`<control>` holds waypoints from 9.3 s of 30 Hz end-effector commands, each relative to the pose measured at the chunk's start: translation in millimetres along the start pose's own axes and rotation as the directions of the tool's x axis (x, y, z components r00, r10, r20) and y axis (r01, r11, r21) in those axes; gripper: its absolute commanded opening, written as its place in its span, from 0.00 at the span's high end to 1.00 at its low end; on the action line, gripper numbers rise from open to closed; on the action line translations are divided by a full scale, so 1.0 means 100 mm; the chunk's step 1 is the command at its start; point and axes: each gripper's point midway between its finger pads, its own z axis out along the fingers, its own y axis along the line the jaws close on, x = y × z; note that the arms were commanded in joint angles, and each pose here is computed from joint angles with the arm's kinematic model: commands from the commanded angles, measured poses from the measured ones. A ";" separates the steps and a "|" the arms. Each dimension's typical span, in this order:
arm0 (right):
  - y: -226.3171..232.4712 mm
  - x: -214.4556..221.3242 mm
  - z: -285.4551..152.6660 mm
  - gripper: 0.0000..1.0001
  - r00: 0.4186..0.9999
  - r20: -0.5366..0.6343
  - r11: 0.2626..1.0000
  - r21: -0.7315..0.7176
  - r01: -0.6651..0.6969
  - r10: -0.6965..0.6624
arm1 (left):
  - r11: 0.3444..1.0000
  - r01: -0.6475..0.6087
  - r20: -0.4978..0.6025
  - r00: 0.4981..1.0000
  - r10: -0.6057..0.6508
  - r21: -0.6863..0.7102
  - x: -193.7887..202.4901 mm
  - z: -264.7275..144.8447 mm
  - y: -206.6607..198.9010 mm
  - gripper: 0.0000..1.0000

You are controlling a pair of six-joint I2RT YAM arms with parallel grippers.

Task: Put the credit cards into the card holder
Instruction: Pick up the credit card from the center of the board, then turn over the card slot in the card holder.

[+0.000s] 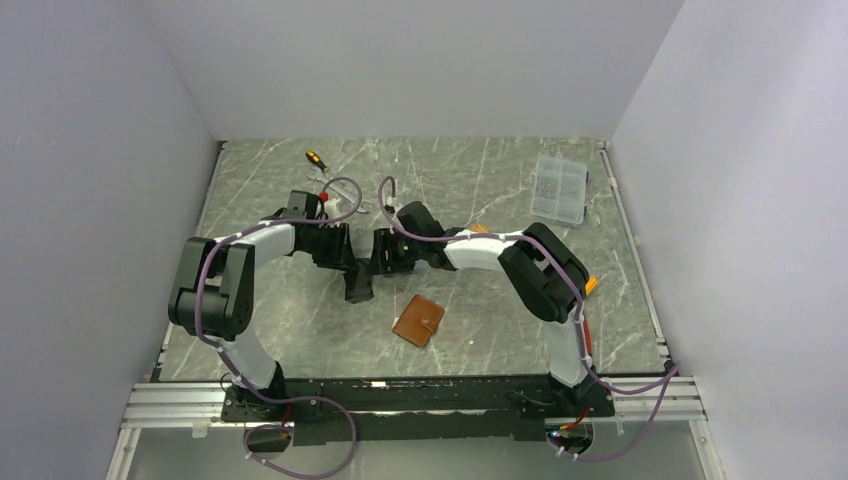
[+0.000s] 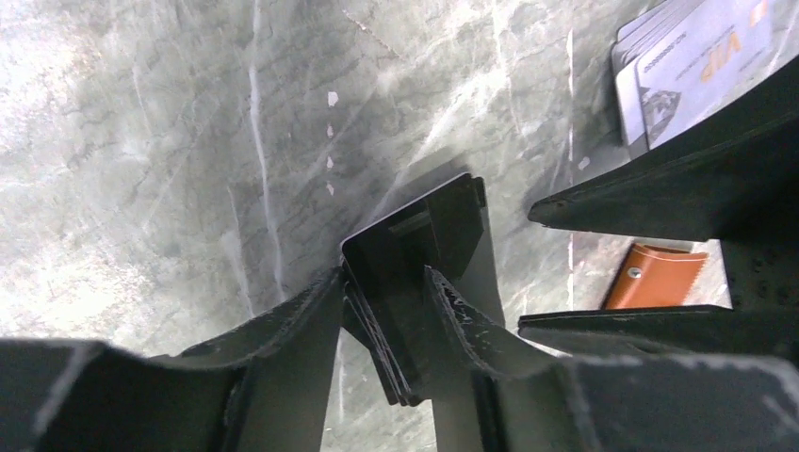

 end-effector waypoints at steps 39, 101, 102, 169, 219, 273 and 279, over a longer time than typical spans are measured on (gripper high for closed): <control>0.51 -0.42 -0.54 0.41 0.988 0.133 0.920 -0.391 -0.016 0.073 | 0.859 0.028 0.078 0.994 -0.079 0.511 -0.27 -0.67 -0.53 0.99; 1.26 -0.56 -0.93 1.00 0.983 0.173 0.818 -0.574 0.049 0.063 | 0.619 -0.137 0.185 0.983 -0.014 0.773 -0.30 -1.58 -1.37 0.59; 1.28 -0.55 -0.92 1.00 0.984 0.169 0.818 -0.573 0.054 0.054 | 0.617 -0.142 0.189 0.982 -0.011 0.774 -0.30 -1.59 -1.38 0.59; -0.25 1.07 -1.07 1.00 0.947 -0.284 0.886 0.463 0.001 0.148 | 0.805 -0.559 0.258 0.822 0.508 0.198 0.05 -1.26 -0.91 0.36; -0.50 1.10 -1.57 1.00 0.938 -0.286 0.705 0.706 0.067 0.197 | 0.617 -0.784 0.200 0.617 0.761 0.068 0.31 -1.18 -0.92 0.37; -1.05 1.71 -1.69 1.00 0.904 0.006 0.832 0.389 -0.395 0.427 | 0.496 -0.868 -0.142 0.486 0.862 0.037 0.77 0.20 -2.16 0.14; -1.15 1.85 -1.71 1.00 0.880 0.026 0.811 0.376 -0.449 0.475 | 0.452 -0.892 -0.141 0.448 0.883 -0.005 0.87 0.34 -2.19 0.13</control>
